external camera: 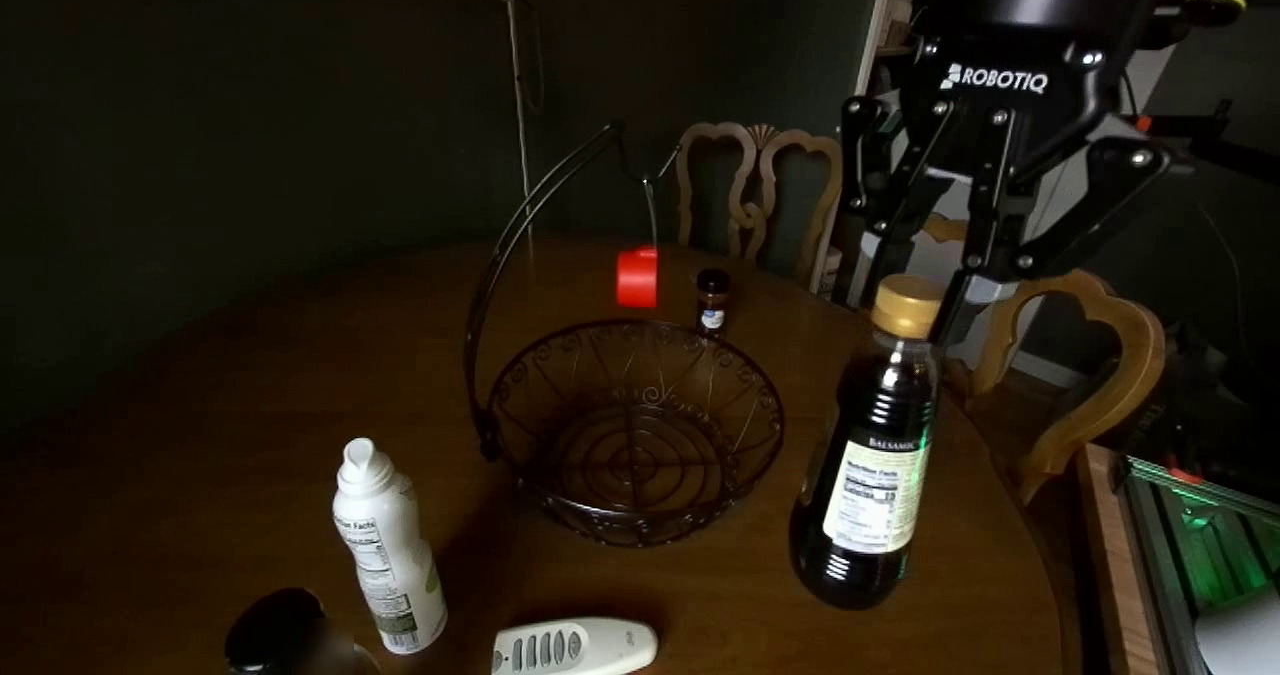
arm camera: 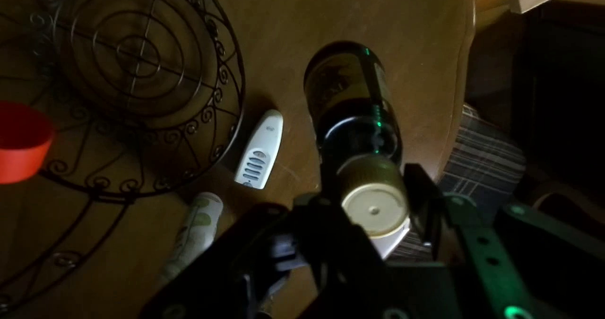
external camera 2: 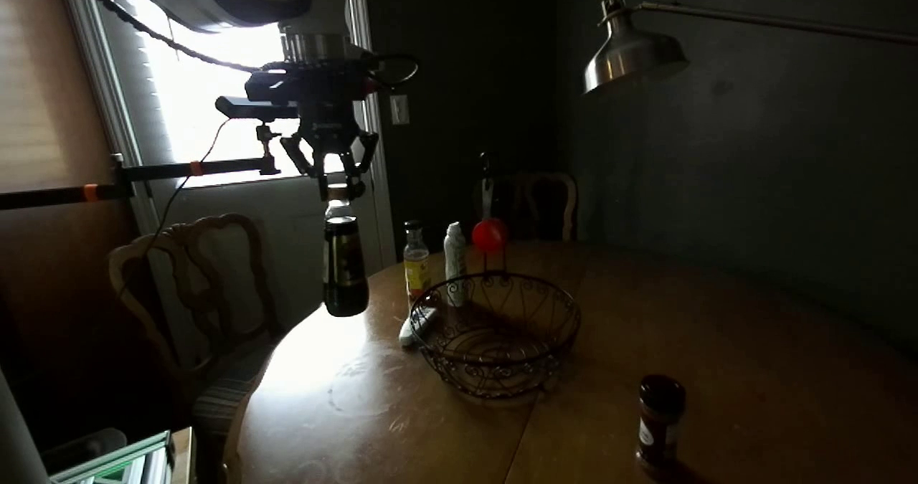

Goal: Move the bottle with the yellow lid to the left.

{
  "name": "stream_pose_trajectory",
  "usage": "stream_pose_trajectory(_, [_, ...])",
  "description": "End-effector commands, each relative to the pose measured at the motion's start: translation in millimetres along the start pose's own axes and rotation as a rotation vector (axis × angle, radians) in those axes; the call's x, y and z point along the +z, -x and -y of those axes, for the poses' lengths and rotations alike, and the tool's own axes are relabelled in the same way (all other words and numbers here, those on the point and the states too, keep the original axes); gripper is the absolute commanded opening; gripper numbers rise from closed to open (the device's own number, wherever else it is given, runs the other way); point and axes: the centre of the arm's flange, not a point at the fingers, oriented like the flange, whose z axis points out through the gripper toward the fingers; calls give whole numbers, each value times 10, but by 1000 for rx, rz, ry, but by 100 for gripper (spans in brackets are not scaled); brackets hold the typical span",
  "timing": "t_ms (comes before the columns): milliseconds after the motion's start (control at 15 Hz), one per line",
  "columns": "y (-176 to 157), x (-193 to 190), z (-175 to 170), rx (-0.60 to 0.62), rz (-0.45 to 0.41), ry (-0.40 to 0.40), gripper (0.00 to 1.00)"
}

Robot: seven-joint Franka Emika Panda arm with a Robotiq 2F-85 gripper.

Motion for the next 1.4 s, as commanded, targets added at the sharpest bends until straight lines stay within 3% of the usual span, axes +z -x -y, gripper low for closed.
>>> stream_pose_trajectory(0, [-321,168,8,-158,-48,8,13])
stream_pose_trajectory(467, [-776,764,321,-500,-5,-26,13])
stream_pose_trajectory(533, [-622,706,310,-425,13,-22,13])
stream_pose_trajectory(600, [-651,778,339,-438,24,-30,38])
stream_pose_trajectory(933, [-631,808,291,-425,30,-32,38])
stream_pose_trajectory(1000, [-632,807,291,-425,30,-32,13])
stream_pose_trajectory(1333, [-956,1048,142,-555,57,-26,13])
